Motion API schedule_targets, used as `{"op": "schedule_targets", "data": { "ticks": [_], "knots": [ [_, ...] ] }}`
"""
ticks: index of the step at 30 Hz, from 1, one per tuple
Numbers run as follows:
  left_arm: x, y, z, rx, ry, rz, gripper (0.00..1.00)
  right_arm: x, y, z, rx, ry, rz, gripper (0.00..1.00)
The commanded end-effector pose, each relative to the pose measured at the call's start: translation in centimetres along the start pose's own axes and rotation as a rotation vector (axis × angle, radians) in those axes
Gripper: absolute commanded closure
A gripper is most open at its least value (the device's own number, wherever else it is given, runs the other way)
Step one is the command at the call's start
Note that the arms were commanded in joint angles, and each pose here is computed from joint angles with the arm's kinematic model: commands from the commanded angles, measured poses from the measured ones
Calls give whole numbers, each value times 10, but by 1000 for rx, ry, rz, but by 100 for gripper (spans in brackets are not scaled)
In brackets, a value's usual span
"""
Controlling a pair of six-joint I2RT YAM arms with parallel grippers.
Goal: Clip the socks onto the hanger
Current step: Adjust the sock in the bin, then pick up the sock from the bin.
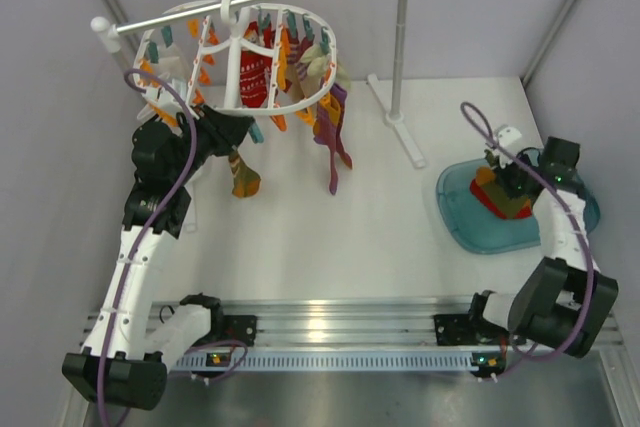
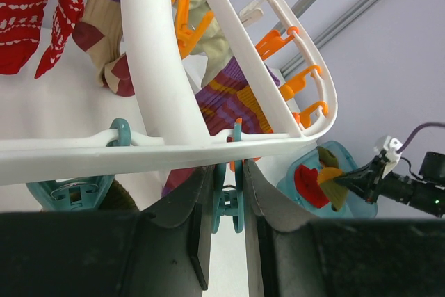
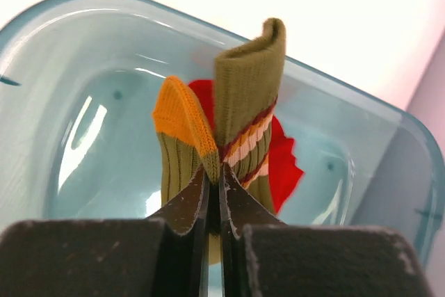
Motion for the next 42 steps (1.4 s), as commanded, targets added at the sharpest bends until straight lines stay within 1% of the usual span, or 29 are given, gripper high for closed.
{"op": "schedule_targets", "data": {
  "ticks": [1,2,3,4,7,10,12,14,15,16,17,18,19,20,21,22,24,25,29,33,35,42],
  "knots": [
    [-1,-3,2,12,-7,-20,99,21,4,6,-137,103,23,100],
    [-1,-3,2,11,-7,-23,99,29,19,21,-129,68,59,100],
    [-1,-4,2,13,-8,-25,99,35,20,33,-148,47,65,100],
    [-1,-4,3,14,-10,-24,99,40,33,43,-151,48,95,100],
    [-2,-5,1,16,-8,-24,99,48,43,67,-148,-10,131,100],
    [-1,-5,2,16,-9,-20,99,49,41,83,-119,-96,115,100],
    [-1,-5,1,18,-6,-24,99,46,44,93,-98,-163,139,100],
    [-2,-6,1,17,-6,-25,99,42,34,95,-93,-223,119,84],
    [-1,-5,1,16,-5,-23,99,37,35,102,-79,-280,128,67],
    [-1,-6,1,17,-3,-25,99,33,24,95,-83,-280,107,59],
    [-2,-6,0,17,-3,-25,99,30,20,93,-81,-289,100,55],
    [-2,-5,0,17,-2,-24,99,25,18,92,-58,-311,90,47],
    [-3,-5,1,20,-5,-26,99,21,13,88,-48,-318,76,45],
    [-3,-5,1,21,-6,-25,99,17,2,71,-44,-293,50,43],
    [-3,-5,1,24,-6,-24,99,12,-2,72,-24,-329,30,41],
    [-3,-5,1,24,-8,-25,99,8,-16,59,-31,-315,-5,40],
    [-2,-5,1,23,-7,-22,99,13,-16,50,-13,-339,-7,41],
    [-2,-5,1,24,-7,-24,99,14,-20,45,-18,-345,-7,45],
    [1,-4,4,20,-9,-18,99,34,-11,44,-66,-413,-6,50],
    [2,-1,7,14,-15,-12,99,58,3,44,-96,-412,11,54],
    [2,-1,7,16,-17,-13,99,68,6,41,-111,-392,2,54],
    [2,1,10,22,-29,-7,99,84,24,58,-145,-398,5,53]
  ]
}}
Point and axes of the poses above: each gripper's point midway between its finger pads, its own x axis out along the fingers, its own z axis along the line the jaws close on, y = z × x, the point moved 4 cm from there along -x, back along the fingers, and after that the axes turned 3 degrees about -x, right-handed, at the moved point
